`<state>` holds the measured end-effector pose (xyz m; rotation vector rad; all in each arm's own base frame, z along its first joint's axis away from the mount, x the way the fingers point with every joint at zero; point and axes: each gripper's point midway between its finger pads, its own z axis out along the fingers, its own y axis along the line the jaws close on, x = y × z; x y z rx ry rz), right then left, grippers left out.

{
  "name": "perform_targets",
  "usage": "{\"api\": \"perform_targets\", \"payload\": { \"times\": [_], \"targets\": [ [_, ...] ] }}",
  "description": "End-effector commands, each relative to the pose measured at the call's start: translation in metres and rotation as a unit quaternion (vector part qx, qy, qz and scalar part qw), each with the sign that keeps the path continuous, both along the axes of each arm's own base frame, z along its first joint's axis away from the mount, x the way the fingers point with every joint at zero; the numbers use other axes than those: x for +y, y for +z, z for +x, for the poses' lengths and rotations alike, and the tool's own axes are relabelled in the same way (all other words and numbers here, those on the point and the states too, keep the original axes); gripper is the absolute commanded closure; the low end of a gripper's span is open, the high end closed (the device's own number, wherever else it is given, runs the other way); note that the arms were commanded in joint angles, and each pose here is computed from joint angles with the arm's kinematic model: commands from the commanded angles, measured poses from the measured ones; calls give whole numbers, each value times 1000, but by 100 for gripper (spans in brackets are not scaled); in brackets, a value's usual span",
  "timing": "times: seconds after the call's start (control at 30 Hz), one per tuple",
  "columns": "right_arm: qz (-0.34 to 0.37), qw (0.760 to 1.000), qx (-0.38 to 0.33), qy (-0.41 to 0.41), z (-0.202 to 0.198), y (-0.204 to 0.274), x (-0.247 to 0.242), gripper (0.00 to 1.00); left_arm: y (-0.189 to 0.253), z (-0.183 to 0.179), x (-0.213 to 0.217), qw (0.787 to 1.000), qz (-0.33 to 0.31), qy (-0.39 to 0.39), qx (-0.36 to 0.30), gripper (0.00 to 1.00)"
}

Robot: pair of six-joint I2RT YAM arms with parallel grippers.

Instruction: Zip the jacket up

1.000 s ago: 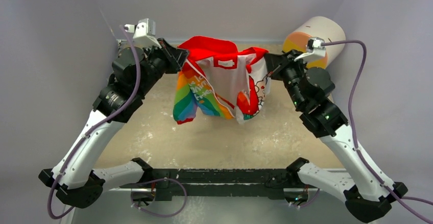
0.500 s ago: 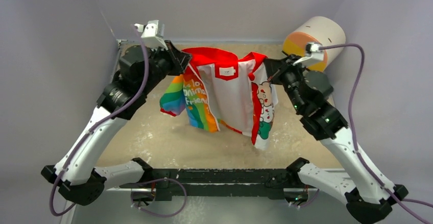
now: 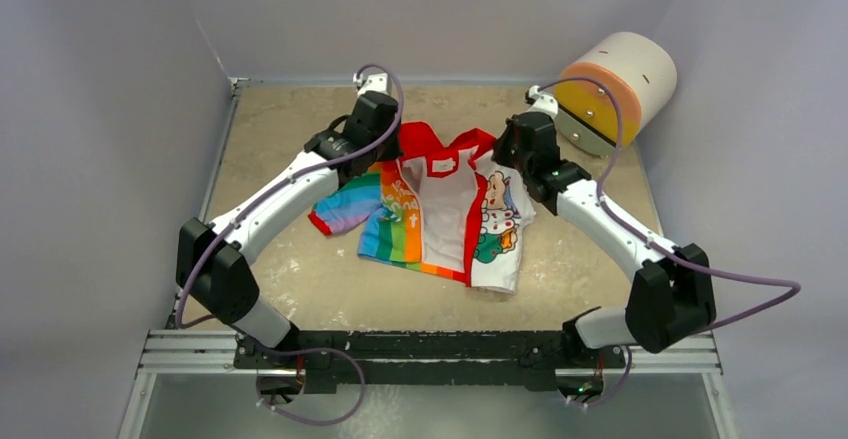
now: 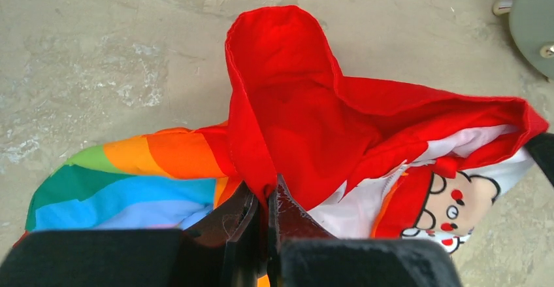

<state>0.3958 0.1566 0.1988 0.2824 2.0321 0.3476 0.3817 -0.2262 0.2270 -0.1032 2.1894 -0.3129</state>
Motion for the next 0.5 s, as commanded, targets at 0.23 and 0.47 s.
{"api": "perform_targets", "payload": {
  "times": [0.23,0.47],
  "targets": [
    [22,993,-115,30,70,97,19,100,55,68,-8,995,20,59,-81,100],
    [4,998,-56,26,122,69,24,54,45,112,11,985,84,116,-94,53]
  ]
}}
